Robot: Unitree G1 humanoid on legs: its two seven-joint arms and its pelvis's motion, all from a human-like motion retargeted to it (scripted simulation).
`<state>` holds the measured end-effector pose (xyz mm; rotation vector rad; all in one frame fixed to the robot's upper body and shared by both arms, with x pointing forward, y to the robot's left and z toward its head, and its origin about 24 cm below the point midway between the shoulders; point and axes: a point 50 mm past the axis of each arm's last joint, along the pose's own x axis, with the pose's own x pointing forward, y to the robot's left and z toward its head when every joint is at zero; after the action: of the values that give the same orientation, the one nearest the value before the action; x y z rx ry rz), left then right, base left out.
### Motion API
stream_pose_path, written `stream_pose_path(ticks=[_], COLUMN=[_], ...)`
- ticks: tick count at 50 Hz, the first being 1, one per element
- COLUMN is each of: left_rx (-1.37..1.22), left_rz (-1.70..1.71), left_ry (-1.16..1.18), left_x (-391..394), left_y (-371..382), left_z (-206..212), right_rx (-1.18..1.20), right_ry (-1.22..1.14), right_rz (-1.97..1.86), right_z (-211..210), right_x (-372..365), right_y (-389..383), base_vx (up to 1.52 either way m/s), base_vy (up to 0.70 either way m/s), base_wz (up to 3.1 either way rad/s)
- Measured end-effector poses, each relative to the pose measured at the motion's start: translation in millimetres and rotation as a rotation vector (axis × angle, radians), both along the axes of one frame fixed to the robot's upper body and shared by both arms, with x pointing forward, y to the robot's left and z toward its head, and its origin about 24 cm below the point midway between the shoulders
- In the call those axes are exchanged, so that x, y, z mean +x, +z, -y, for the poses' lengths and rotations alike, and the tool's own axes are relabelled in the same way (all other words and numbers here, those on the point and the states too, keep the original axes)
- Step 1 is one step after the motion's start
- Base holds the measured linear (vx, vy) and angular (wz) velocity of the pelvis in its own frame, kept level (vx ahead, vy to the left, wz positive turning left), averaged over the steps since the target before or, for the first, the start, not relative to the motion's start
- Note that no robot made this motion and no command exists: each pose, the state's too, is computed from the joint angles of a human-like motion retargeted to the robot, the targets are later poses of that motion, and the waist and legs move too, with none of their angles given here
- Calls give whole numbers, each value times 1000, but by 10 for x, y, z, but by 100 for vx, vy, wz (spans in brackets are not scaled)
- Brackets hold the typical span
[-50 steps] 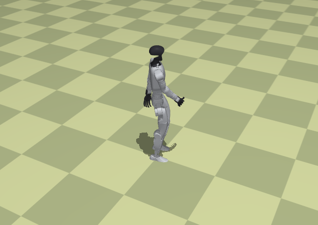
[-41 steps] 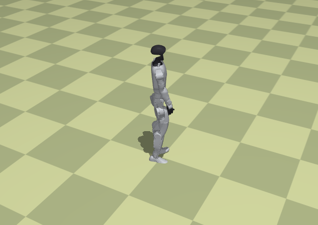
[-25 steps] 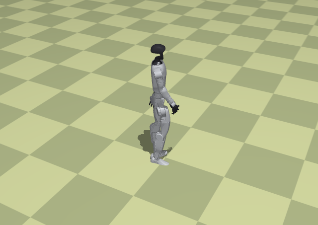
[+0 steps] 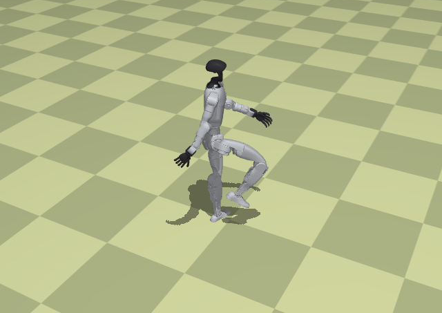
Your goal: In place motions
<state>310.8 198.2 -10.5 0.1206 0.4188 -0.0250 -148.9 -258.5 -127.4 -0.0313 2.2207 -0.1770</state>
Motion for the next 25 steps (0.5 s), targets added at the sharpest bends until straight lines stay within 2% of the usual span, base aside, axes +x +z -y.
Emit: stream_pose_path(ticks=[5,9,14,18,22,25], left_rx=[-108,-176,-293,-295,-293,-451], left_rz=[-234,-546,-1077,-1435,-1563,-1481], left_ry=[24,48,23,1,103,230], left_x=[-484,-1225,-2500,-3353,-3782,-3832], left_y=[-617,-1211,-1675,-1665,-1594,-1603], left_z=[142,268,489,458,501,614], right_rx=[103,179,281,516,671,706], right_ry=[87,259,497,612,742,912], right_rz=[123,310,654,922,1152,1243], right_z=[-161,-378,-898,-1481,-1790,-1920], right_x=[435,1084,2122,2737,3285,3543], right_y=[-208,-418,-506,-345,-36,159], base_vx=[9,15,21,28,1,-1], base_vy=[-1,-2,-4,-6,-4,5], base_wz=[-83,-98,-32,-135,-29,80])
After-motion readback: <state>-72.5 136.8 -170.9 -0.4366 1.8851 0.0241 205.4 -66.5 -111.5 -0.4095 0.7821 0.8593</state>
